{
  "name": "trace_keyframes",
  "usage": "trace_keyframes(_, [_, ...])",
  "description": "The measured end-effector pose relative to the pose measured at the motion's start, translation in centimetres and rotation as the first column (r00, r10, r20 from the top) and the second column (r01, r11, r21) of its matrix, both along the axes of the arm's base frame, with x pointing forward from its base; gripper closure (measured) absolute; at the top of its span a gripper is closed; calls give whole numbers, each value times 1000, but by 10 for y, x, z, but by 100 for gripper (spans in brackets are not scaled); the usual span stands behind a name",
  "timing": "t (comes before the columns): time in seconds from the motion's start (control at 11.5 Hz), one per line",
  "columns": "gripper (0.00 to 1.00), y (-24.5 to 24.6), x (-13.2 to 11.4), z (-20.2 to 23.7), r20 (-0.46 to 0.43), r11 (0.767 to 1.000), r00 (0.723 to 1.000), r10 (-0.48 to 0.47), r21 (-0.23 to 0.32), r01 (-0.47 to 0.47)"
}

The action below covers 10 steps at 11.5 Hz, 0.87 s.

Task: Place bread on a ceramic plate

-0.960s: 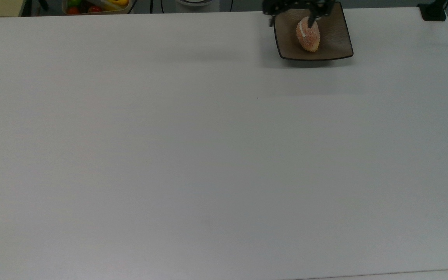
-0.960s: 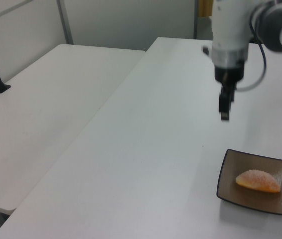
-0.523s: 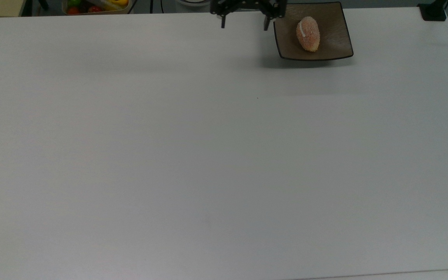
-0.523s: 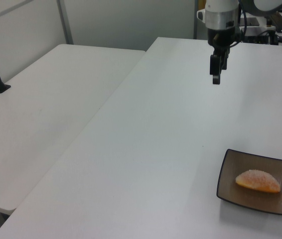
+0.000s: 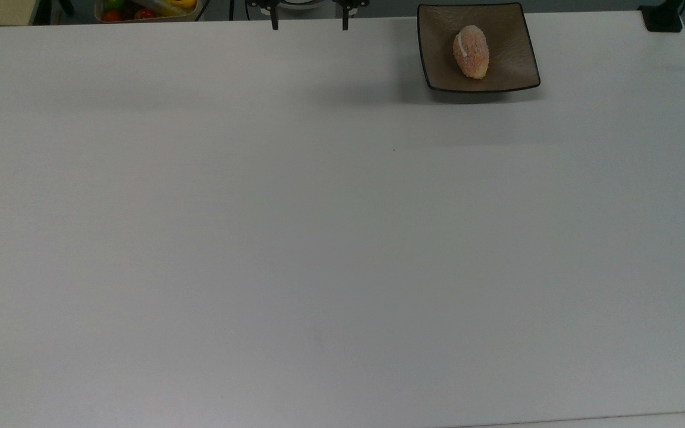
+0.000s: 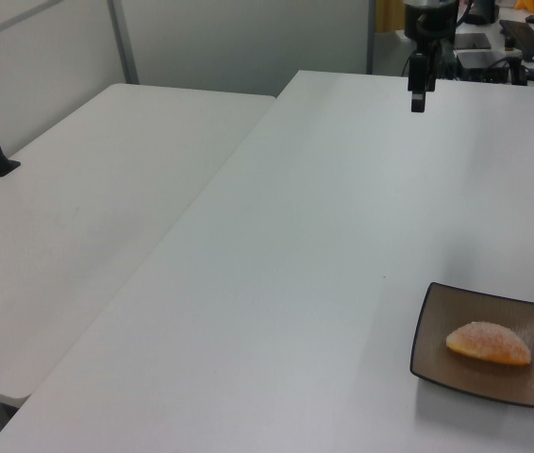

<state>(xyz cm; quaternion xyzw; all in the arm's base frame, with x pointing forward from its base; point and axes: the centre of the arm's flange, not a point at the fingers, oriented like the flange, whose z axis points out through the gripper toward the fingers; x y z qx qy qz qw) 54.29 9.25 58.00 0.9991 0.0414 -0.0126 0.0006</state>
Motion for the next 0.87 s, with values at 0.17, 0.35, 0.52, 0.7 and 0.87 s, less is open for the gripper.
trace_keyframes(0.17, [0, -7, 4, -4, 0, 1000, 1000, 12, 1, -12])
trace_keyframes(0.35, [0, -12, 12, -10, 18, 1000, 1000, 0, 19, 0])
trace_keyframes(0.52, [0, -36, 18, -11, 27, 999, 999, -37, 26, 36])
trace_keyframes(0.7, [0, -57, 20, -4, 41, 998, 997, -62, 34, 60])
trace_keyframes(0.87, [0, -58, 20, 0, 48, 998, 997, -60, 35, 59])
